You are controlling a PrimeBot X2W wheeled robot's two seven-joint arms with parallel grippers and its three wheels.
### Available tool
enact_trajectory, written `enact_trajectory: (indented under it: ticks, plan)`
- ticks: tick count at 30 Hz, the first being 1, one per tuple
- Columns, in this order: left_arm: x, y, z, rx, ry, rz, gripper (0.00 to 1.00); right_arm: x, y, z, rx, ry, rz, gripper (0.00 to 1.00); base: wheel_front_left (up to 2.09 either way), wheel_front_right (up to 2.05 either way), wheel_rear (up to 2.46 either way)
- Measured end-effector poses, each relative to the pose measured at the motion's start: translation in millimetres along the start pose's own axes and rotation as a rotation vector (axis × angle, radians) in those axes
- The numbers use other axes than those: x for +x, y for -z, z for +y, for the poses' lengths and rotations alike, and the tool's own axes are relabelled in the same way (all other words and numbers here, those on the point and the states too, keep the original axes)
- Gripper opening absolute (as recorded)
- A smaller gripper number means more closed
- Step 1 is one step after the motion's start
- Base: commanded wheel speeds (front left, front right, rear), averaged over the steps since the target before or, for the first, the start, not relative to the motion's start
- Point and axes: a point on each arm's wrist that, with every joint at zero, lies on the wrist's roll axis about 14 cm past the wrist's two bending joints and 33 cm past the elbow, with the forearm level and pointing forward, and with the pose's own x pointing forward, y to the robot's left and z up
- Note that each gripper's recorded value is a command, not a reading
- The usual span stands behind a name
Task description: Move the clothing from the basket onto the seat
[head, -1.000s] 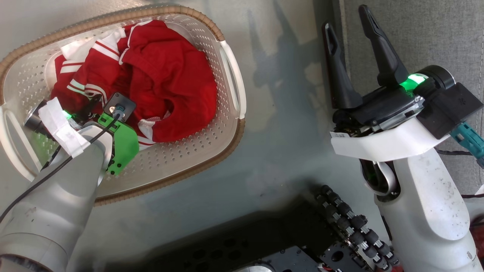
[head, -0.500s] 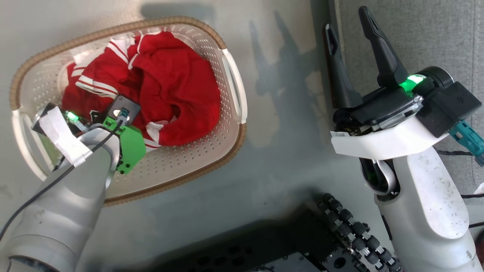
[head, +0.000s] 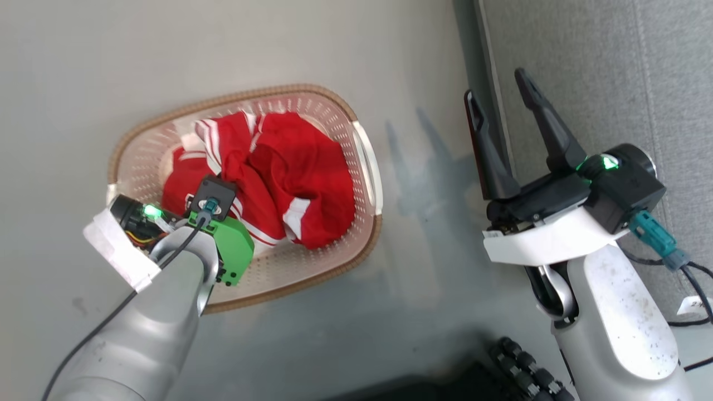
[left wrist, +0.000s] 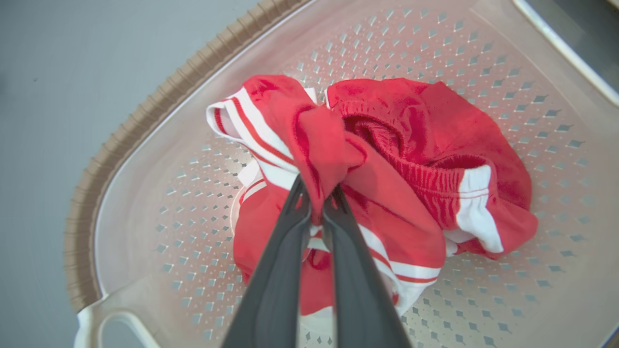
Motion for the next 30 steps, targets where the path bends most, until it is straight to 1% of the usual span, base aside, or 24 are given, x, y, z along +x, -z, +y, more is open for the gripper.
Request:
enact_trajectory:
  ticks: [5, 8, 11, 18, 27, 30]
  plan:
    - [-29.5, -30.8, 0.8, -0.060, -0.049, -0.086, 0.00, -13.4, -23.2, 11.9, 0.003, -0.014, -0.034, 1.00, 0.00, 0.00, 0.00]
    - [-49.2, -56.9, -0.3, -0.098, -0.071, -0.173, 0.00, -25.6, -32.9, 19.5, 0.006, -0.021, -0.042, 1.00, 0.00, 0.00, 0.00]
    - [-72.7, -70.7, -2.7, -0.126, -0.093, -0.233, 0.00, -39.9, -41.8, 27.0, 0.011, -0.028, -0.049, 1.00, 0.00, 0.00, 0.00]
    - [-130.9, -119.0, -8.3, -0.200, -0.134, -0.433, 0.00, -72.4, -66.0, 45.1, 0.002, -0.051, -0.086, 1.00, 0.00, 0.00, 0.00]
    - [-213.5, -187.1, -18.8, -0.179, -0.174, -0.731, 0.00, -109.6, -90.6, 73.0, -0.015, -0.107, -0.141, 1.00, 0.00, 0.00, 0.00]
    - [-239.4, -204.6, -26.1, -0.153, -0.173, -0.818, 0.00, -120.0, -96.6, 80.8, -0.018, -0.124, -0.158, 1.00, 0.00, 0.00, 0.00]
